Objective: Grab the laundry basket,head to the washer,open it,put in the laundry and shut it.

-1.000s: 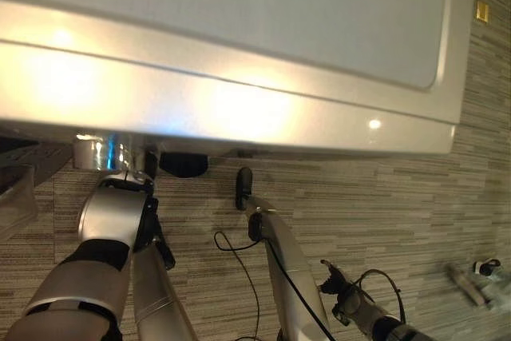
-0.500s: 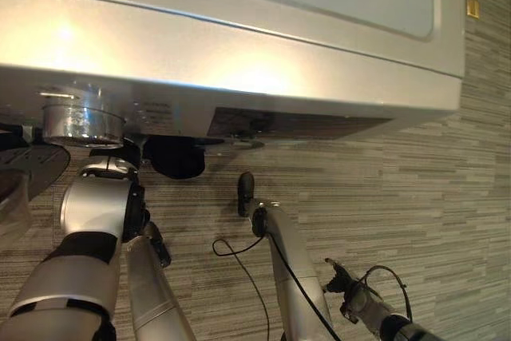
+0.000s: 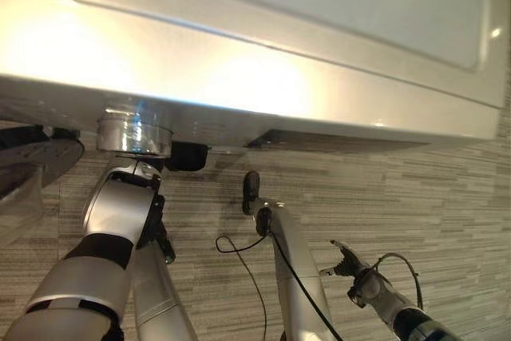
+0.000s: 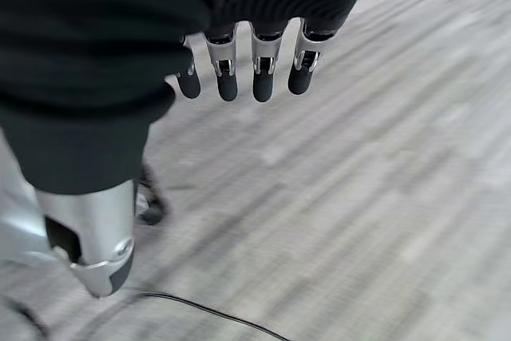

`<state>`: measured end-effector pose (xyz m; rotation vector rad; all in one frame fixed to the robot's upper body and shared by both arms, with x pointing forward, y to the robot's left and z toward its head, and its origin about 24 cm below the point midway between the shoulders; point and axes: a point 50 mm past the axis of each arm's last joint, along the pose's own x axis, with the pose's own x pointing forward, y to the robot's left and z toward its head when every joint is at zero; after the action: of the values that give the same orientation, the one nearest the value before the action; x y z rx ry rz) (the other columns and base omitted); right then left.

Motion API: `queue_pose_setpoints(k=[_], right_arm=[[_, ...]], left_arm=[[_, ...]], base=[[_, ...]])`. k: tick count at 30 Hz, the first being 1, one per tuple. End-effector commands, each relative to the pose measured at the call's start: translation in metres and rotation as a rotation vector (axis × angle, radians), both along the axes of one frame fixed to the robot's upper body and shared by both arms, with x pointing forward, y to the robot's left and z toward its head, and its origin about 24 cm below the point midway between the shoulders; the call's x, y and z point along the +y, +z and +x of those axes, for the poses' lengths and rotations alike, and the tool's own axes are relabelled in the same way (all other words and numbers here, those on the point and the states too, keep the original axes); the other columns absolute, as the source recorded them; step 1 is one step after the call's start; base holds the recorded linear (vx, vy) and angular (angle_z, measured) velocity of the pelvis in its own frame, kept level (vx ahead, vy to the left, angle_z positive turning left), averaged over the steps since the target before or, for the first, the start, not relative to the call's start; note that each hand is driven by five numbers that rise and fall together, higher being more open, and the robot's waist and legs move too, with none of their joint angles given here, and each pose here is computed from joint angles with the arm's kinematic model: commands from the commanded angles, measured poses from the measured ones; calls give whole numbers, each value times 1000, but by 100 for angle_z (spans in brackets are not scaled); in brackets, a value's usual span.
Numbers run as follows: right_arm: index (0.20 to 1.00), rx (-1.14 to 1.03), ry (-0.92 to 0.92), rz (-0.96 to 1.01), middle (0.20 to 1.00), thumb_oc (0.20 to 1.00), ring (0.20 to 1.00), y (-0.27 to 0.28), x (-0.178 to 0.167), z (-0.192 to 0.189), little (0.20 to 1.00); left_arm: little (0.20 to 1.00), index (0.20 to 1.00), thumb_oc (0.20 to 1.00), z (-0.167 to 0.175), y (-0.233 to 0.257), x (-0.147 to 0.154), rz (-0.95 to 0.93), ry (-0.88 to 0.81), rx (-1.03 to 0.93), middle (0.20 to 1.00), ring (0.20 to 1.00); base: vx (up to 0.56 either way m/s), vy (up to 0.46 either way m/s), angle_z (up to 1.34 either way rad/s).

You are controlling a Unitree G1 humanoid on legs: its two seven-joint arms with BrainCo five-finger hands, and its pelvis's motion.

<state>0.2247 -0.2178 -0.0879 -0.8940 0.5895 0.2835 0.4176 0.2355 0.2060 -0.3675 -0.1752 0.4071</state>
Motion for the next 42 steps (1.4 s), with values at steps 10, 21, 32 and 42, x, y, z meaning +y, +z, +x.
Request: queue_pose_setpoints(k=[10, 21, 32, 42], right_arm=[[1000, -56, 105, -291, 1000, 1000, 1000, 58, -81, 5, 1000], [1000, 253, -164, -147, 1000, 1000, 1000, -35, -41, -56, 1000], [1000, 298, -346, -128, 1000, 1000, 1000, -33, -68, -64, 1000], [1000, 547, -456, -58, 1000, 1000, 1000, -65, -52, -133, 1000]], left_arm=[[1000, 1000, 1000, 15, 56, -59, 2234, -47, 481, 1000, 1000], [1000, 1000, 1000, -67, -52, -76, 1037, -438, -103, 1000, 1000], [1000, 1000, 1000, -167, -211, -50, 848, -855, 443, 1000, 1000], [1000, 1000, 1000, -251, -331, -32, 514, -669, 1036, 1000, 1000]], base=[[21, 27, -6], [7, -43, 12], [76, 101, 13], [119, -46, 6]])
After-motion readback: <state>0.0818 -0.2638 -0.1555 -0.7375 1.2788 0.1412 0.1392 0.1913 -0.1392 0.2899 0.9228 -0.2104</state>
